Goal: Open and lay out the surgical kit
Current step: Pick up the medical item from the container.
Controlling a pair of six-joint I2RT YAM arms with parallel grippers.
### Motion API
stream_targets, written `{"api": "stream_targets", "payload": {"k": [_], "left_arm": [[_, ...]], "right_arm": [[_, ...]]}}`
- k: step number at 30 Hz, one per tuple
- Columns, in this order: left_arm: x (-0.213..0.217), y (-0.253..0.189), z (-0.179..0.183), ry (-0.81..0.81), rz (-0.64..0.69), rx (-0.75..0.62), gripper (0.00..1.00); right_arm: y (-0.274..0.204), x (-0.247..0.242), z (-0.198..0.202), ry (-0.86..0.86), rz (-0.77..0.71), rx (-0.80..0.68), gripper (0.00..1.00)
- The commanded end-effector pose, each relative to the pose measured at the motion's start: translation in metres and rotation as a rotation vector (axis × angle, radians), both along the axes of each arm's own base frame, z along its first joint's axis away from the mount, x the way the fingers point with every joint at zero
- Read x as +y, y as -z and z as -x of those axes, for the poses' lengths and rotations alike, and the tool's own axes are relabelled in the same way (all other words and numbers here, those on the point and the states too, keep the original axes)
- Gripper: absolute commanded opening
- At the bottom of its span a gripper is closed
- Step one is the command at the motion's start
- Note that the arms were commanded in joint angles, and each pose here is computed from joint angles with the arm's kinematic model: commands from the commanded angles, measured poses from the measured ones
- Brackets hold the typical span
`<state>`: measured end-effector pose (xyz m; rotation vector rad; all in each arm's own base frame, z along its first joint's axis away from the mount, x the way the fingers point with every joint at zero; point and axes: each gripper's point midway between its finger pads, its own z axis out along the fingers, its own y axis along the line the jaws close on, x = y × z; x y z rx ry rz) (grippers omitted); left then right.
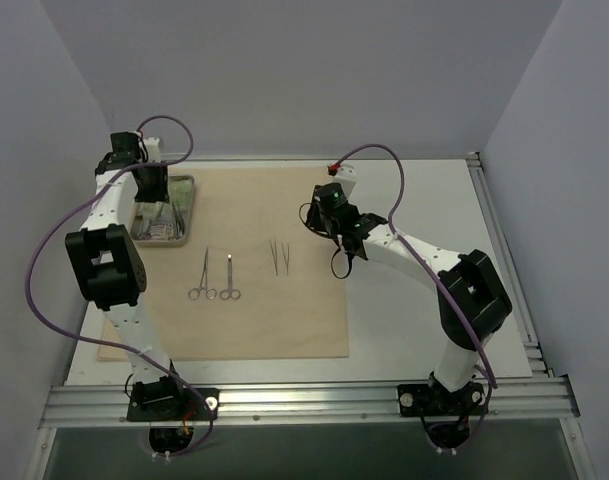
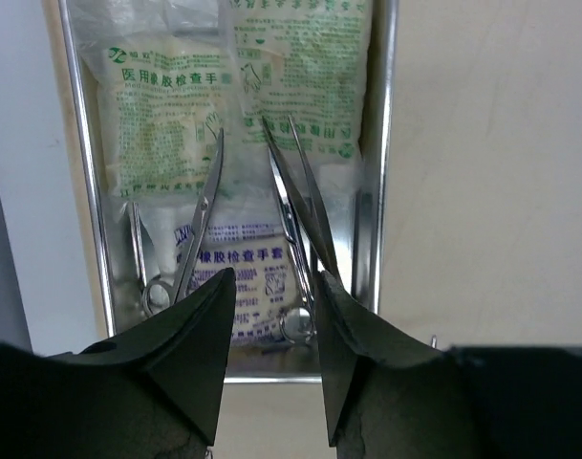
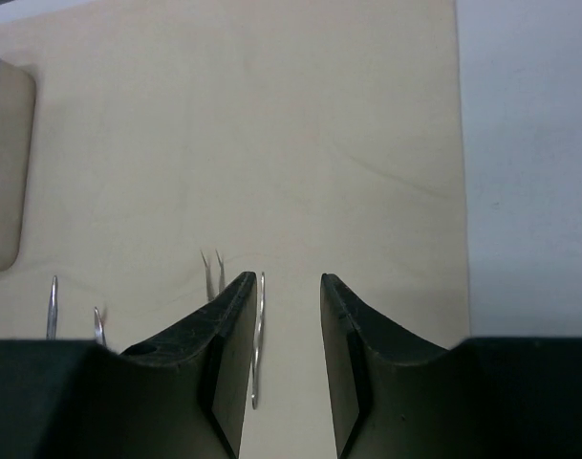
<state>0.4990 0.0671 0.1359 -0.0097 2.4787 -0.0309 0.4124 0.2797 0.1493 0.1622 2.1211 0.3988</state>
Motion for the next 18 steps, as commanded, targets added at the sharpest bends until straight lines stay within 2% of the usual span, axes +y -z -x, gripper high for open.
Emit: {"api": "stream_targets", "payload": {"k": [1,7,14,18], "left_arm": [[0.012,0.000,-0.016,-0.035,-0.057,0.019,0.47],[0.021,0.030,-0.029,-0.061,-0.080,0.071,0.49],[0.045,0.046,-0.031,-0.061,-0.205,0.107,0.50],[0.045,0.060,-0.028,-0.046,-0.210,0.144,0.42]], "right_arm": [[0.007,0.001,-0.009,-0.051,-0.012,0.003,0.29],[0.031,-0.012,-0.024,-0.053,-0.014,0.043,0.29],[0.049,-0.012,-0.030,-0.066,-0.033,0.075,0.29],[0.059,-0.014,-0.032,-0.072,-0.031,0.094,0.29]]}}
